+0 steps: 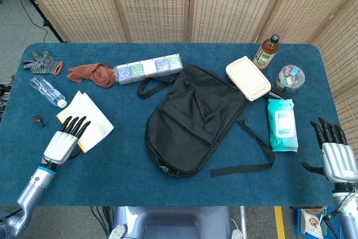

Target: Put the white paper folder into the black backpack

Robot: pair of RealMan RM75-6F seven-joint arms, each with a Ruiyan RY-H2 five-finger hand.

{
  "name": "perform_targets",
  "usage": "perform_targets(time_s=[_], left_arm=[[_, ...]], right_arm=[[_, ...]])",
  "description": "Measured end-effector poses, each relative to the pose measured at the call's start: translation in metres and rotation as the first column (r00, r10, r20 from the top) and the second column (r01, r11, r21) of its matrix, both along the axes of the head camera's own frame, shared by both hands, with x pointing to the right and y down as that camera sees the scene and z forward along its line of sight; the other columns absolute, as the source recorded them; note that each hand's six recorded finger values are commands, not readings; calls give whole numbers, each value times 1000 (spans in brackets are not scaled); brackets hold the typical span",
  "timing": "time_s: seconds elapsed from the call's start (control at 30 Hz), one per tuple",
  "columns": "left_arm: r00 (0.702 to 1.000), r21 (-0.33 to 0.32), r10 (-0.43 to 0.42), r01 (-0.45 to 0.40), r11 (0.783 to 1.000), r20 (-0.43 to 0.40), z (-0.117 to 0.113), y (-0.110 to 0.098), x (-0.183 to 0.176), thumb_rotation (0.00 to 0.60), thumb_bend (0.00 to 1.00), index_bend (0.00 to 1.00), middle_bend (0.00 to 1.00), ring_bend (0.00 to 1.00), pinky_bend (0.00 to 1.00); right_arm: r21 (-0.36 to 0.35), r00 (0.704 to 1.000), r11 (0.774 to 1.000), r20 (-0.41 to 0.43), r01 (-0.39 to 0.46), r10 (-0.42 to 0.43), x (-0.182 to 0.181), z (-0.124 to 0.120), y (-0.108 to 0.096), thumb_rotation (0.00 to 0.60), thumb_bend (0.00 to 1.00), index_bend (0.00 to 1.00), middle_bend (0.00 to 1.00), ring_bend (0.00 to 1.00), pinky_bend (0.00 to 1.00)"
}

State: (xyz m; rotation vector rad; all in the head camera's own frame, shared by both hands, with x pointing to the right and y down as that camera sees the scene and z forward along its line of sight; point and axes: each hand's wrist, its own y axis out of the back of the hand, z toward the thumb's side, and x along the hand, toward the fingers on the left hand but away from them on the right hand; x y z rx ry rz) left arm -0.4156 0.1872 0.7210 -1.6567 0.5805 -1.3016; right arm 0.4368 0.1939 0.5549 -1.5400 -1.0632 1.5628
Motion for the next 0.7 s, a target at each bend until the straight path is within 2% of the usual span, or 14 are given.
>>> perform_targets(time_s=[0.27, 0.37, 0.5, 0.57, 0.7], left_arm=[[999, -13, 45, -45, 999, 27, 7, -1, 3, 600, 28, 0, 0, 0, 0], [997, -37, 70, -69, 997, 38, 12, 0, 5, 600, 90, 0, 0, 0, 0], [994, -48, 99, -97, 994, 47, 15, -1, 9, 600, 259, 0, 0, 0, 0], [993, -49, 105, -103, 993, 53, 16, -1, 10, 600, 302, 0, 0, 0, 0], [992, -46, 112, -109, 993, 61, 18, -2, 12, 600, 324, 0, 0, 0, 0]], right_arm=[[4, 1000, 1000, 7, -3, 3, 0, -2, -1, 600, 0, 0, 0, 0, 0], [3, 1000, 1000, 12, -5, 5, 0, -2, -1, 600, 0, 0, 0, 0, 0], [3, 1000, 1000, 16, -7, 7, 0, -2, -1, 600, 0, 0, 0, 0, 0], [3, 1000, 1000, 18, -8, 8, 0, -3, -1, 600, 0, 0, 0, 0, 0], [2, 1000, 1000, 22, -8, 8, -1, -3, -1, 600, 0, 0, 0, 0, 0]])
